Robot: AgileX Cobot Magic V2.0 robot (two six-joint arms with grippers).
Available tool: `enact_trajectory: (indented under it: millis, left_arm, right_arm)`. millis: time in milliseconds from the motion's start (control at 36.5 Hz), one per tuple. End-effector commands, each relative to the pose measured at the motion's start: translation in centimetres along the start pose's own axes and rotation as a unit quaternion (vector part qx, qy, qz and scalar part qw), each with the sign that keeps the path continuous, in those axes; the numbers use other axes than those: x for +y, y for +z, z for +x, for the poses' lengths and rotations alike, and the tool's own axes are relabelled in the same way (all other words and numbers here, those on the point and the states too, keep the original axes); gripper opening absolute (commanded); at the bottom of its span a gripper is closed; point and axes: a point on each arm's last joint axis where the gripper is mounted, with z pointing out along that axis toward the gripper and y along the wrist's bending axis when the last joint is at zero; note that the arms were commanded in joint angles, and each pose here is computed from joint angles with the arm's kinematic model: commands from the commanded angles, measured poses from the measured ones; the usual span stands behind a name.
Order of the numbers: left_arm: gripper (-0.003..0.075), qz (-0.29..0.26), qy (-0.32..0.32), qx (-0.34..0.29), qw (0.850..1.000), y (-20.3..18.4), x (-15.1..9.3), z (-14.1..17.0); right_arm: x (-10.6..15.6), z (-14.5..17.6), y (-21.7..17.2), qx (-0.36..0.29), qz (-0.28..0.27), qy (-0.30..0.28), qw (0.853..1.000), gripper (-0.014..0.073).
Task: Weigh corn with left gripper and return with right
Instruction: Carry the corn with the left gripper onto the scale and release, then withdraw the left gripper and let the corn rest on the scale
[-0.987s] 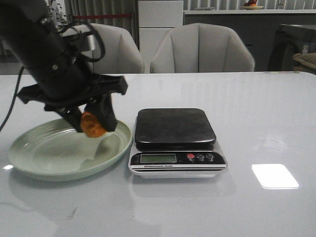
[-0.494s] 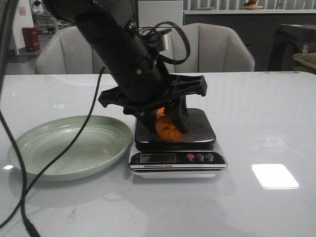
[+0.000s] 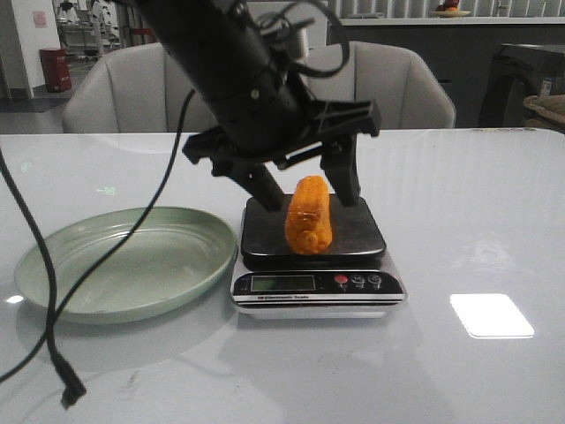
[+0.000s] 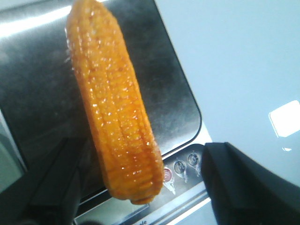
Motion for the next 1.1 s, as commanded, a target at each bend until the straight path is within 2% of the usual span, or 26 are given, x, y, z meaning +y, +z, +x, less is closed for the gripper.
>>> enact_trajectory:
  millis: [0,165,329,521,740,1069]
  left_arm:
    - [0.0531,0.019,0.021,-0.095,0.995,-6.2,-1.2,-2.7]
    - [0.0531,0.006,0.007,-0.134,0.991,-10.8,0.8,-2.5]
    - [0.0531,-0.013,-0.011,-0.177,0.984,-15.7,3.4,-0.3]
    - [0.0531,-0.049,0.001,-0.208,0.977,-20.1,5.4,4.0]
    - [0.0531,-0.060,0.026,-0.256,0.964,-24.3,6.2,10.3]
    - [0.0530,-0.069,0.067,-0.326,0.941,-27.8,7.5,19.4]
  right_arm:
    - [0.0,-0.5,-0.2,-0.046,-0.002,-0.009,0.999,0.0208]
    - [0.0,-0.5,-0.2,-0.046,-0.002,-0.009,0.999,0.0208]
    - [0.0,-0.5,-0.2,-0.046,-0.002,-0.009,0.999,0.0208]
    - [0.0,-0.5,-0.2,-0.046,-0.002,-0.009,0.999,0.0208]
    - [0.0,-0.5,-0.2,-0.046,-0.002,-0.009,0.999,0.0208]
    - [0.0,-0.5,-0.2,-0.046,-0.002,-0.009,0.999,0.0208]
